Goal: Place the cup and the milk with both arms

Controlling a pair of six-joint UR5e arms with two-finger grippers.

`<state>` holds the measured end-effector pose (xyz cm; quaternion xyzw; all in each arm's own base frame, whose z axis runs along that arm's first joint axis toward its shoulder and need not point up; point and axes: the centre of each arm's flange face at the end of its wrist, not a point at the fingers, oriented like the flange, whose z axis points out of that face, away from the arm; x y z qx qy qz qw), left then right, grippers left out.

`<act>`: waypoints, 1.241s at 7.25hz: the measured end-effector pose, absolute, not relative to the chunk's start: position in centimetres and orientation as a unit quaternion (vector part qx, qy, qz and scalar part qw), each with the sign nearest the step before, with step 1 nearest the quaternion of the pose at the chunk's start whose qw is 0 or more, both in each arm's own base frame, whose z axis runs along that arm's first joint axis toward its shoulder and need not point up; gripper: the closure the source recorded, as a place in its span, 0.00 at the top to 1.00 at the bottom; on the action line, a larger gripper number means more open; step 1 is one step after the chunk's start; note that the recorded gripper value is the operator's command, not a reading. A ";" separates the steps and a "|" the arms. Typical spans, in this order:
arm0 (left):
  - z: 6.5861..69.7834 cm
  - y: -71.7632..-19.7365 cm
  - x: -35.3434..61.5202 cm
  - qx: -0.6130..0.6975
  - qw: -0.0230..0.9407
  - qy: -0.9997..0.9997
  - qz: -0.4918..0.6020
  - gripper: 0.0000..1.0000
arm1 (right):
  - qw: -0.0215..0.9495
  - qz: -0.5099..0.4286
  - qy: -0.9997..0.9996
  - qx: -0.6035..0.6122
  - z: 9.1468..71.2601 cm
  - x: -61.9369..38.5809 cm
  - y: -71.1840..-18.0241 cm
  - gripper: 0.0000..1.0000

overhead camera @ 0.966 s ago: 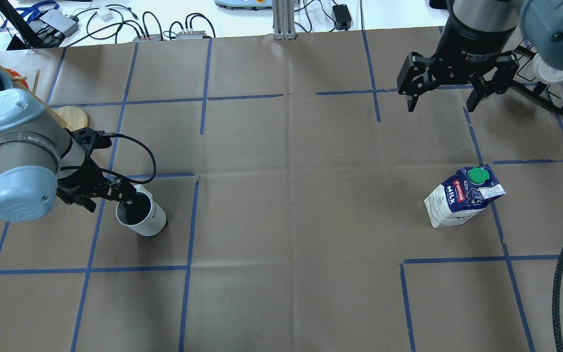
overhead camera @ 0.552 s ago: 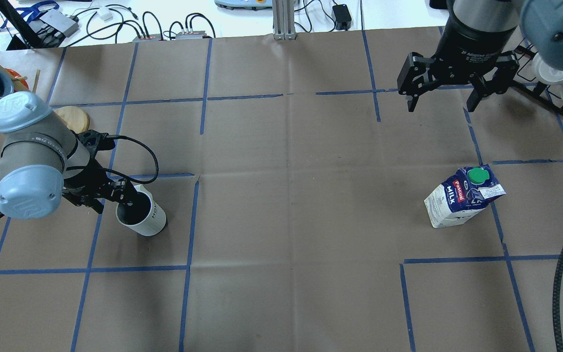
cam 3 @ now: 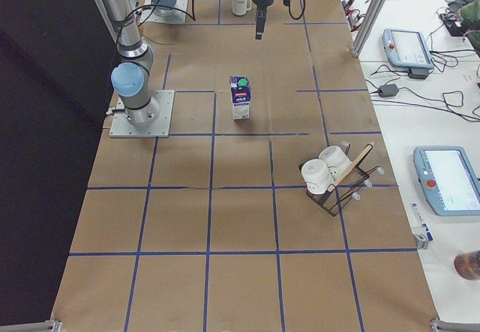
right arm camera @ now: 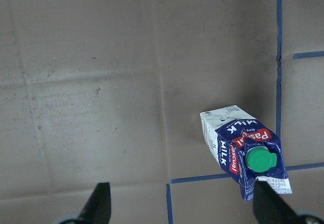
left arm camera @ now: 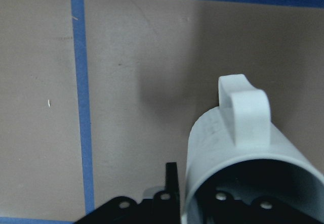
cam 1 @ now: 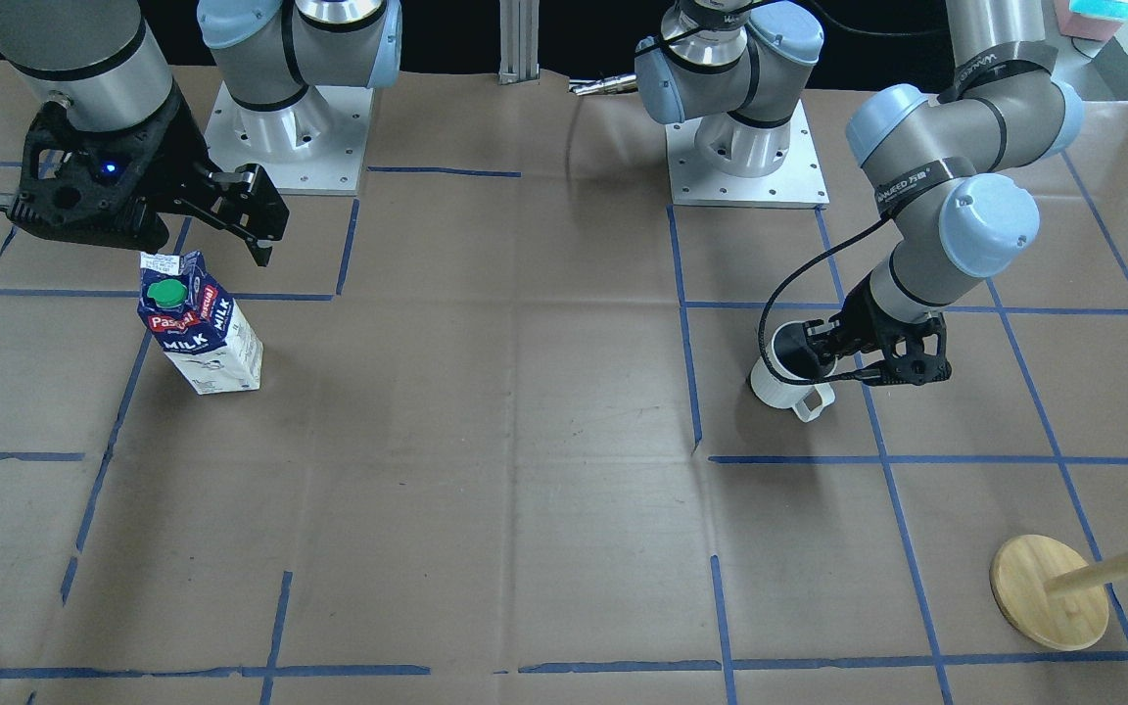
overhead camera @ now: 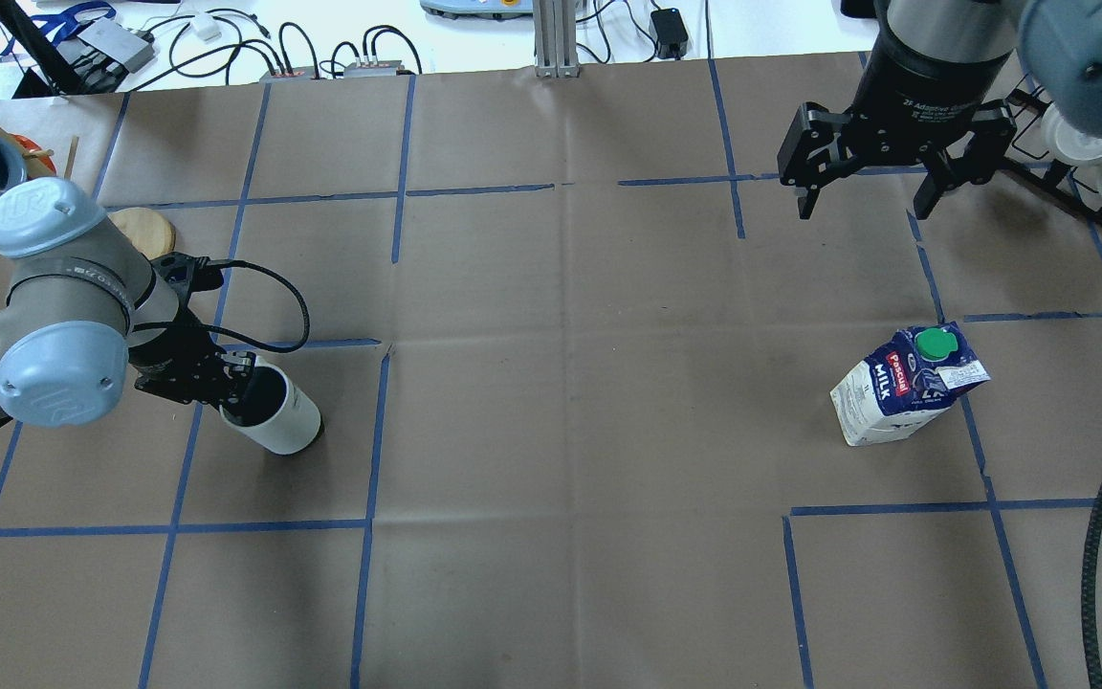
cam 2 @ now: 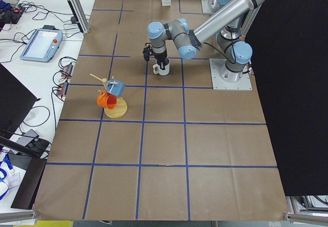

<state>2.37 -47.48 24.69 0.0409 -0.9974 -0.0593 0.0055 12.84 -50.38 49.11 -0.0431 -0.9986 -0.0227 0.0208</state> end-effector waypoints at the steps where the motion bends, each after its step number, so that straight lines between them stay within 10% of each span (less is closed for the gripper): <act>1: 26.4 -48.7 1.9 0.038 0.000 -0.998 -0.041 0.00 | 0.021 -0.024 -0.999 -0.043 49.1 12.8 -50.4 1.00; 9: 30.2 -66.7 -22.6 0.015 0.012 -1.000 0.000 0.00 | 0.021 -0.032 -0.998 -0.043 48.2 12.8 -49.9 1.00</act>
